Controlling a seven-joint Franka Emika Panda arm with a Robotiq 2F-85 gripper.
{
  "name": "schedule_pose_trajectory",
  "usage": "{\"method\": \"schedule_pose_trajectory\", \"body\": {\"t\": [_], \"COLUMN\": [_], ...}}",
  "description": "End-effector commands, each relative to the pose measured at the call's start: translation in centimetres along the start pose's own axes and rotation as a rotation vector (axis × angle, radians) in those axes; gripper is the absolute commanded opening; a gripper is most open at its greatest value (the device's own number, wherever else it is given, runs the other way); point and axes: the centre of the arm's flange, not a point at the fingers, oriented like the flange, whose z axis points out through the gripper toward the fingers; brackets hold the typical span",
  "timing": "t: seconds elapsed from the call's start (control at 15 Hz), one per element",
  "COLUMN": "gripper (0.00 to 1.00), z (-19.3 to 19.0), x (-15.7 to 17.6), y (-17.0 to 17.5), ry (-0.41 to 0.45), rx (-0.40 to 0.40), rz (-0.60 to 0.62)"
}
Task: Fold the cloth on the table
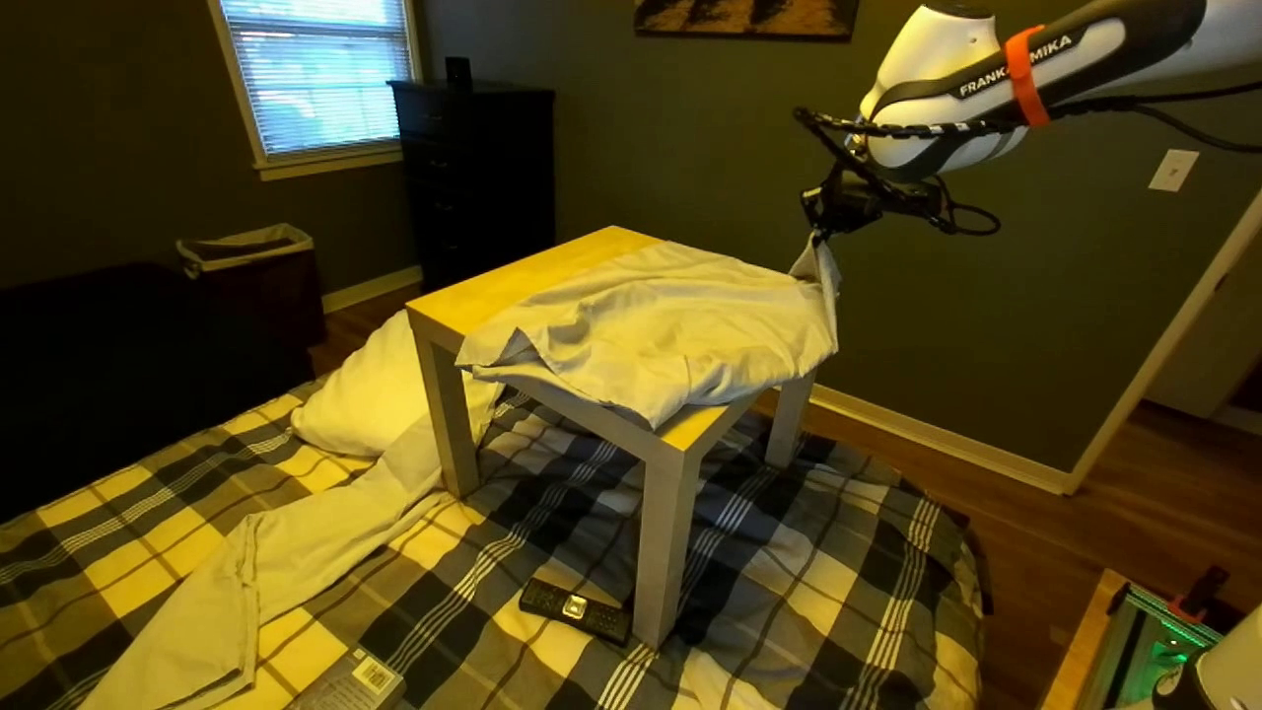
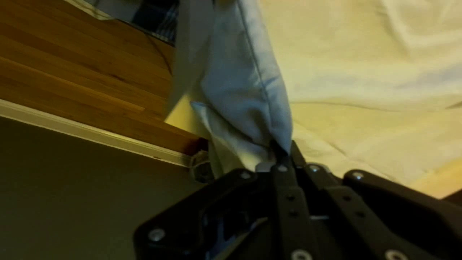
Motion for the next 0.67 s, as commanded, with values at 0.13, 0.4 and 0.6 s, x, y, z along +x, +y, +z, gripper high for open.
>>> {"method": "schedule_pose_trajectory", "body": {"t": [0.13, 0.4, 0.6], "gripper": [0.00, 0.00, 0.00], "z": [2.0, 4.4, 7.2], "x": [2.2, 4.0, 5.4], "y": [-8.3, -13.5, -16.3], "ry": [0.197, 0.315, 0.294], "rx": [0.209, 0.306, 0.341], "rz": [0.083, 0.162, 0.220]}}
